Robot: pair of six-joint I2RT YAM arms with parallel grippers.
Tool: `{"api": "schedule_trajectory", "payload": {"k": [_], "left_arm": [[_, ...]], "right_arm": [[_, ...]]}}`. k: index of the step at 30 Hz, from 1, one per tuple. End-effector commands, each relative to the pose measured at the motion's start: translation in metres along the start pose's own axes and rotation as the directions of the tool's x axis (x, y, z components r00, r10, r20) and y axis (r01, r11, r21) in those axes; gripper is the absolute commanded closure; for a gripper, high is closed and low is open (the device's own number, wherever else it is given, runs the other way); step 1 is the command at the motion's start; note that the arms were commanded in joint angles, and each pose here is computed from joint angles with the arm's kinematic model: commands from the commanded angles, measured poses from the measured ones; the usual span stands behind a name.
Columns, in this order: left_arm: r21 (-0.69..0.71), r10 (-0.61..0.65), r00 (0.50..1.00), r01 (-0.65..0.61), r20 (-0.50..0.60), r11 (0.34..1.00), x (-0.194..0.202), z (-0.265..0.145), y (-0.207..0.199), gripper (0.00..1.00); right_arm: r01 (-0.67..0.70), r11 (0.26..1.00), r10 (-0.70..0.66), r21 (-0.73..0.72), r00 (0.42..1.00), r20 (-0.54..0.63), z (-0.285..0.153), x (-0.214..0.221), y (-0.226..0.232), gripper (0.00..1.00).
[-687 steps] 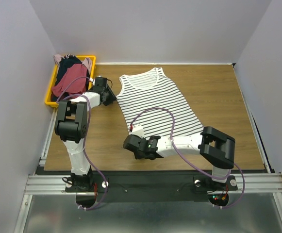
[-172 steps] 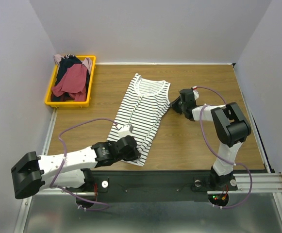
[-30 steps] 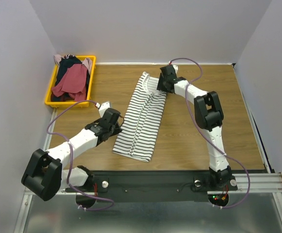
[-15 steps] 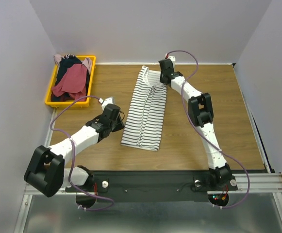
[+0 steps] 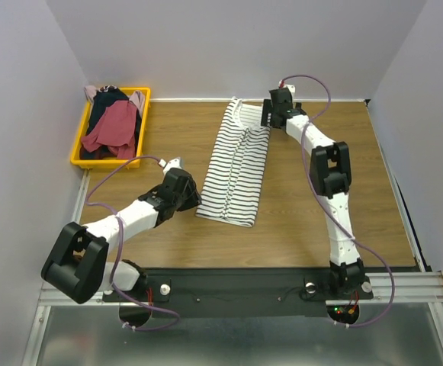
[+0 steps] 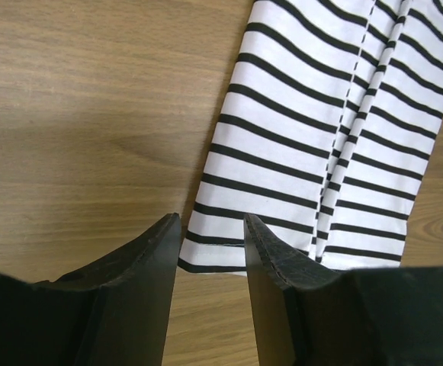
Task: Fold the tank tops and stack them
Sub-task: Fold the tank top
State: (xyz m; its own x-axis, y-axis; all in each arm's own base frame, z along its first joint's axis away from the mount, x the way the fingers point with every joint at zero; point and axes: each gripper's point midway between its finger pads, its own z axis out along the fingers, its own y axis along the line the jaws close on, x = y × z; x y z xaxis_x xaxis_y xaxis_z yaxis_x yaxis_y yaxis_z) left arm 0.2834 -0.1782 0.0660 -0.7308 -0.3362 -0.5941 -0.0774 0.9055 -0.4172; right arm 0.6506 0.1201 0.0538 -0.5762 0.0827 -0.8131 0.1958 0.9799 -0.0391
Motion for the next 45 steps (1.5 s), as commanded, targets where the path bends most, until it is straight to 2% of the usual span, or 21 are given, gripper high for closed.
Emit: {"api": "schedule_trajectory", "payload": {"k": [1, 2, 4, 8, 9, 11, 13, 15, 16, 17, 20, 23, 30, 33, 36, 37, 40, 45], "left_arm": [[0.001, -0.006, 1.000, 0.006, 0.025, 1.000, -0.001, 0.001, 0.004, 0.50], [-0.003, -0.011, 1.000, 0.011, 0.016, 1.000, 0.003, 0.003, 0.007, 0.50], [-0.002, -0.024, 1.000, 0.024, 0.009, 1.000, 0.011, 0.006, 0.012, 0.50], [-0.004, -0.025, 1.000, 0.025, -0.001, 1.000, 0.018, 0.008, 0.017, 0.50], [-0.009, -0.025, 1.000, 0.025, -0.005, 1.000, 0.021, 0.007, 0.020, 0.49], [-0.020, -0.041, 0.999, 0.041, -0.003, 0.999, 0.024, 0.006, 0.024, 0.48], [-0.035, -0.053, 0.999, 0.053, -0.013, 0.998, 0.032, 0.006, 0.031, 0.43], [-0.035, -0.067, 0.998, 0.066, -0.022, 0.997, 0.039, 0.007, 0.033, 0.39], [-0.036, -0.069, 0.997, 0.068, -0.026, 0.997, 0.041, 0.008, 0.033, 0.39], [-0.039, -0.071, 0.997, 0.070, -0.026, 0.997, 0.042, 0.008, 0.033, 0.39], [-0.044, -0.073, 0.997, 0.072, -0.039, 0.996, 0.052, 0.010, 0.034, 0.39], [-0.049, -0.084, 0.995, 0.081, -0.059, 0.996, 0.064, 0.011, 0.037, 0.43], [-0.071, -0.087, 0.994, 0.082, -0.071, 0.994, 0.079, 0.014, 0.041, 0.45], [-0.076, -0.089, 0.993, 0.084, -0.077, 0.994, 0.085, 0.016, 0.040, 0.50], [-0.070, -0.089, 0.992, 0.083, -0.092, 0.994, 0.093, 0.016, 0.038, 0.61], [-0.060, -0.081, 0.992, 0.076, -0.101, 0.995, 0.097, 0.014, 0.034, 0.69], [-0.047, -0.086, 0.989, 0.081, -0.121, 0.996, 0.111, 0.011, 0.028, 0.83], [0.005, -0.064, 0.981, 0.066, -0.183, 0.998, 0.145, -0.003, 0.009, 0.91]], "right_arm": [[-0.149, 0.985, 0.157, -0.090, 0.983, 0.091, -0.089, -0.071, 0.001, 0.00], [-0.187, 0.973, 0.193, -0.133, 0.981, 0.031, -0.114, -0.055, 0.001, 0.00], [-0.209, 0.970, 0.209, -0.121, 0.978, -0.013, -0.135, -0.033, -0.005, 0.00], [-0.268, 0.948, 0.242, -0.171, 0.958, -0.156, -0.190, 0.038, -0.001, 0.00], [-0.264, 0.946, 0.230, -0.187, 0.955, -0.187, -0.210, 0.066, -0.008, 0.00], [-0.274, 0.935, 0.223, -0.224, 0.948, -0.228, -0.236, 0.101, 0.002, 0.00], [-0.283, 0.927, 0.217, -0.245, 0.940, -0.263, -0.265, 0.140, 0.003, 0.01], [-0.308, 0.906, 0.232, -0.290, 0.935, -0.269, -0.287, 0.151, 0.009, 0.03], [-0.305, 0.911, 0.218, -0.276, 0.927, -0.305, -0.293, 0.180, 0.004, 0.04], [-0.319, 0.899, 0.221, -0.299, 0.922, -0.319, -0.306, 0.191, 0.014, 0.04], [-0.361, 0.885, 0.253, -0.295, 0.903, -0.347, -0.325, 0.217, 0.009, 0.07], [-0.419, 0.853, 0.303, -0.310, 0.882, -0.360, -0.339, 0.220, 0.004, 0.11], [-0.471, 0.829, 0.335, -0.300, 0.850, -0.407, -0.352, 0.246, 0.000, 0.12], [-0.483, 0.822, 0.333, -0.300, 0.836, -0.436, -0.355, 0.260, 0.012, 0.13], [-0.508, 0.816, 0.357, -0.276, 0.818, -0.451, -0.356, 0.272, 0.015, 0.16], [-0.511, 0.816, 0.363, -0.272, 0.818, -0.446, -0.357, 0.273, 0.012, 0.16], [-0.516, 0.819, 0.383, -0.251, 0.818, -0.430, -0.355, 0.280, -0.001, 0.16], [-0.520, 0.824, 0.398, -0.225, 0.814, -0.424, -0.356, 0.295, -0.020, 0.16]]}}
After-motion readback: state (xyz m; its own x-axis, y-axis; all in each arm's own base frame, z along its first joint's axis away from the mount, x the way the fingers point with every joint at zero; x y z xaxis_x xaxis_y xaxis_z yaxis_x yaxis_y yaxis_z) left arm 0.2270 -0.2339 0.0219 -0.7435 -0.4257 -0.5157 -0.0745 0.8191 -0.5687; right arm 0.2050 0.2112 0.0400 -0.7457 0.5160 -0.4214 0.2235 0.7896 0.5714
